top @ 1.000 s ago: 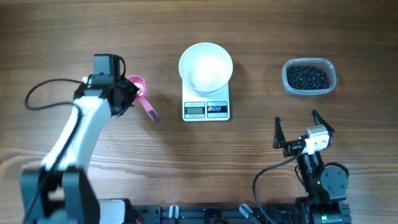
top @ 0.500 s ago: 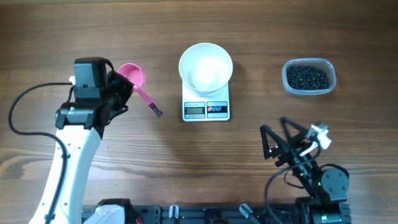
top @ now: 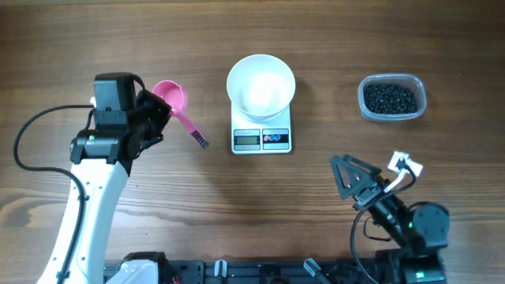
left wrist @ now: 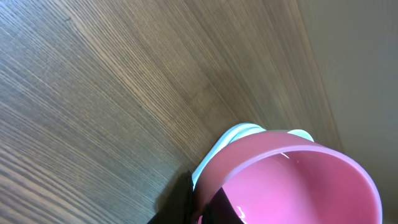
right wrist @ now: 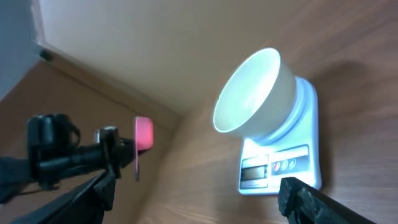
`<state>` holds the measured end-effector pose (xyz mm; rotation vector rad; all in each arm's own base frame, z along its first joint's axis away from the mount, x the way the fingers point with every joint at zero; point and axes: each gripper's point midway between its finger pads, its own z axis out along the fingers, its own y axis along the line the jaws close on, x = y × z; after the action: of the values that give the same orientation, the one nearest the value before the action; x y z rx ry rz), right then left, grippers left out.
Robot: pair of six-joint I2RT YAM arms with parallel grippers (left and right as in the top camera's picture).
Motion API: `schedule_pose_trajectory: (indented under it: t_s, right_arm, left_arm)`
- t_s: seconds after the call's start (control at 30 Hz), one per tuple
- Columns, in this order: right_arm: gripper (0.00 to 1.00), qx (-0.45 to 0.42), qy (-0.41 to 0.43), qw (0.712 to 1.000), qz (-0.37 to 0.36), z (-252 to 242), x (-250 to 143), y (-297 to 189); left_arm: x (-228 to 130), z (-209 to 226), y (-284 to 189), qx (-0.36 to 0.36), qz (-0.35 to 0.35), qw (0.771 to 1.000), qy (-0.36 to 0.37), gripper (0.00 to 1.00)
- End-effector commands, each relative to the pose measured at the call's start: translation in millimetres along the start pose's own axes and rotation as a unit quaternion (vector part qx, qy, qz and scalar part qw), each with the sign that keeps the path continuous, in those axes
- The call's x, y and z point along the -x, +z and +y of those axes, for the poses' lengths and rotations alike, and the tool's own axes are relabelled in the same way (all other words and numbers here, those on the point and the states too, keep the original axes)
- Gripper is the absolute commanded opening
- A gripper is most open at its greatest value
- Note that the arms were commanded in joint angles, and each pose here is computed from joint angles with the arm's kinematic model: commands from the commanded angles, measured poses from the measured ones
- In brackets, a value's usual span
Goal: Scoop item into bowl and weigh 150g on scale
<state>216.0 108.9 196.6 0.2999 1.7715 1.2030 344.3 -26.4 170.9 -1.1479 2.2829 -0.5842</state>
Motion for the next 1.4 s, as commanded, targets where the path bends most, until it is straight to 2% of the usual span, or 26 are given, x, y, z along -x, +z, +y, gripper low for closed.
schedule_pose_trajectory:
  t_s: [0.0, 0.13, 0.33, 0.53, 0.7, 0.93, 1.17, 1.37]
  right_arm:
    - [0.89, -0.051, -0.086, 0.995, 0.027, 17.6, 21.5, 3.1]
    - [0.89, -0.099, -0.054, 0.987, 0.112, 12.8, 16.8, 15.3]
    - [0.86, -0.04, 0.047, 0.976, 0.211, 20.7, -6.3, 40.5]
    - [0.78, 0.01, 0.034, 0.965, 0.26, 33.1, -24.1, 52.6]
    - [0.75, 0.065, -0.025, 0.96, 0.271, 64.5, -39.9, 62.5]
    - [0.71, 0.059, -0.055, 0.963, 0.259, 80.0, -58.2, 73.7]
    - [0.67, 0.026, -0.063, 0.973, 0.22, 76.7, -54.9, 85.1]
    - [0.6, 0.037, -0.068, 0.975, 0.209, 78.5, -52.0, 96.8]
  left_arm:
    - [-6.5, -8.9, -4.9, -0.024, 0.02, 1.0, -0.004, 0.04]
    - [-14.7, -13.3, -5.6, -0.036, 0.044, 0.998, -0.018, 0.04]
    - [-30.2, -14.7, -5.9, -0.03, 0.074, 0.992, -0.095, 0.04]
    - [-65.3, -29.5, -4.7, -0.02, 0.101, 0.982, -0.158, 0.04]
    - [-97.4, -40.0, -3.8, -0.003, 0.08, 0.978, -0.195, 0.04]
    - [-128.0, -55.0, -8.6, -0.015, 0.035, 0.974, -0.226, 0.04]
    - [-139.8, -59.0, -10.5, -0.018, 0.052, 0.972, -0.227, 0.04]
    - [-146.4, -59.4, -11.3, -0.016, 0.071, 0.972, -0.224, 0.04]
